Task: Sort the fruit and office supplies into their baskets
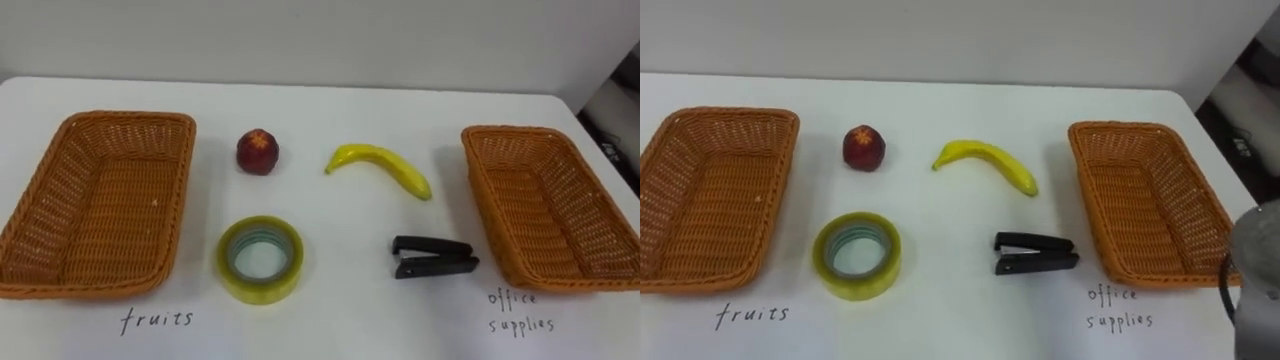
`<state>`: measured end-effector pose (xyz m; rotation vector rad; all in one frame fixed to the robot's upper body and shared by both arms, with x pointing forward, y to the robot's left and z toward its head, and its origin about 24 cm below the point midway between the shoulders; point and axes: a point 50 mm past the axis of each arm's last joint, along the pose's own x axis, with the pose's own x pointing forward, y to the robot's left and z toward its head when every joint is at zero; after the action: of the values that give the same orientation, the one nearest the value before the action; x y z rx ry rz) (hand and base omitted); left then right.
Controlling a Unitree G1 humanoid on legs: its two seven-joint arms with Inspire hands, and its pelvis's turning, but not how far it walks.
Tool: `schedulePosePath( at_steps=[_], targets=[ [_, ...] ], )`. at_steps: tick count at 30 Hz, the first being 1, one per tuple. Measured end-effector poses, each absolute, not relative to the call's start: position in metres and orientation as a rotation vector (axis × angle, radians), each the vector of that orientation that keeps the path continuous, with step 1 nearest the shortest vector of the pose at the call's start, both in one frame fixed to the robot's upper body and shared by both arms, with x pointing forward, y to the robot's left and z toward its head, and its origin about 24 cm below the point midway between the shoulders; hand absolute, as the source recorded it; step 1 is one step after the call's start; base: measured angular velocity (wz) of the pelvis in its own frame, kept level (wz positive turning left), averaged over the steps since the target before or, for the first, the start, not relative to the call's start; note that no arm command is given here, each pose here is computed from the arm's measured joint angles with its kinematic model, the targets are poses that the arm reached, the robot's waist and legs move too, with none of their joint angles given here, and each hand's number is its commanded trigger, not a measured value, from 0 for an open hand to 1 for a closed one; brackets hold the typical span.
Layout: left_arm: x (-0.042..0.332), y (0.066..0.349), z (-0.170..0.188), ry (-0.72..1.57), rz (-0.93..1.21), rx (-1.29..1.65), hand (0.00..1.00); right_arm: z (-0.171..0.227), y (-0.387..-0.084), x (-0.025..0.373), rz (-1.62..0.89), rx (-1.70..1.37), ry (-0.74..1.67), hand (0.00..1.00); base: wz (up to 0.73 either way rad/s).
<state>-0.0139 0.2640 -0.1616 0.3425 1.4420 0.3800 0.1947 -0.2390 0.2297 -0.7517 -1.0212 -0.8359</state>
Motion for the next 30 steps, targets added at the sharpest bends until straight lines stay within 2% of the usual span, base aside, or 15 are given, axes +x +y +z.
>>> schedulePosePath(
  at_steps=[12,17,30],
  targets=[
    [-0.007,0.266,-0.161,1.447,0.308,0.410,0.00,0.203,-0.211,0.224,-0.384,-0.902,-0.715,0.00,0.02],
    [0.000,0.267,-0.160,1.431,0.300,0.426,0.00,0.171,-0.206,0.242,-0.183,-0.972,-0.475,0.00,0.00],
    [0.001,0.267,-0.160,1.445,0.292,0.417,0.00,0.149,-0.206,0.250,0.067,-1.038,-0.220,0.00,0.04]
  ],
)
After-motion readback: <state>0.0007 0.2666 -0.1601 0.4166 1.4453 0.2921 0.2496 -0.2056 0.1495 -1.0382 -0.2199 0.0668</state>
